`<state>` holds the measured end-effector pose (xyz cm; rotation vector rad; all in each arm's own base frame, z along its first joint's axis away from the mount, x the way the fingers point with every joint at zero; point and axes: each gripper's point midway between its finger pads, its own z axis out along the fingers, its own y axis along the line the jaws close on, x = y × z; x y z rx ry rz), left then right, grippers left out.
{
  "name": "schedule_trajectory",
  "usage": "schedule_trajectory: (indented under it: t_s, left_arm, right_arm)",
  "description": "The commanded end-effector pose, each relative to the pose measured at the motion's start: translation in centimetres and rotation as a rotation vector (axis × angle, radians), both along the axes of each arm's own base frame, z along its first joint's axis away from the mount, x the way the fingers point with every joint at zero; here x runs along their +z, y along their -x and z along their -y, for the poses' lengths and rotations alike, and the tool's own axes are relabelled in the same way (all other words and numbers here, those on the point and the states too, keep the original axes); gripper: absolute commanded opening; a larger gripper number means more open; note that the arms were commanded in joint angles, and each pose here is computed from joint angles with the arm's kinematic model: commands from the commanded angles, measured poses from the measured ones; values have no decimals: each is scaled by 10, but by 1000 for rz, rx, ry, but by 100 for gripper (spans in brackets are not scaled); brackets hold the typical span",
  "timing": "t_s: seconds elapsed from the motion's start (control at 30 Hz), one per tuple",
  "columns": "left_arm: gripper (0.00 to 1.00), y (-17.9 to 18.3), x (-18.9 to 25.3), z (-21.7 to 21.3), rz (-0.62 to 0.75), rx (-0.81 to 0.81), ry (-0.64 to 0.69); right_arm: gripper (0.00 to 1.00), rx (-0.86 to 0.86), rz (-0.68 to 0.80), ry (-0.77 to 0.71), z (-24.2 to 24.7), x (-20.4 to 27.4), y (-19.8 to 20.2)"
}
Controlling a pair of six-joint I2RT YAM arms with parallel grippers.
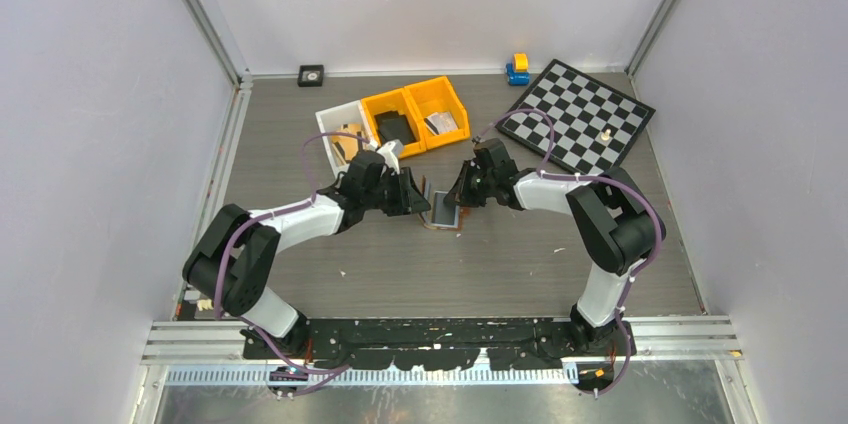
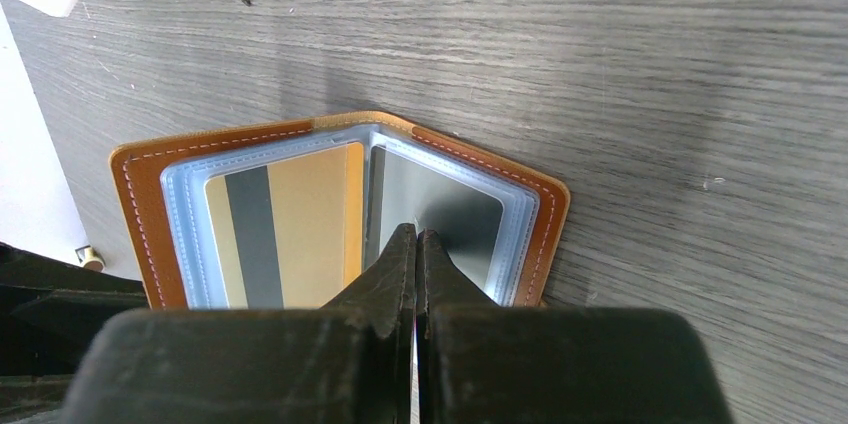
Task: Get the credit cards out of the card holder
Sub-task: Remove the credit card from the card holder.
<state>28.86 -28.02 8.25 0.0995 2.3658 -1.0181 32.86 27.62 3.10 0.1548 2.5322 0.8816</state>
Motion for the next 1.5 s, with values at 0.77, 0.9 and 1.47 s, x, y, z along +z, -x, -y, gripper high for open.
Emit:
schedule_trajectory:
  t_s: [0.77,0.9,1.47]
  left_arm:
    - [16,-6,13,11,20,-37,66]
    - [12,-8,10,5,13,-10,35]
    - [9,-10,9,-2,10,16,12]
  right_arm:
    - [10,8,10,-18,-5,9,-2]
    - [12,-18,42,-10,1,18,-3]
    - [15,-39,235,-38,15,65,-2]
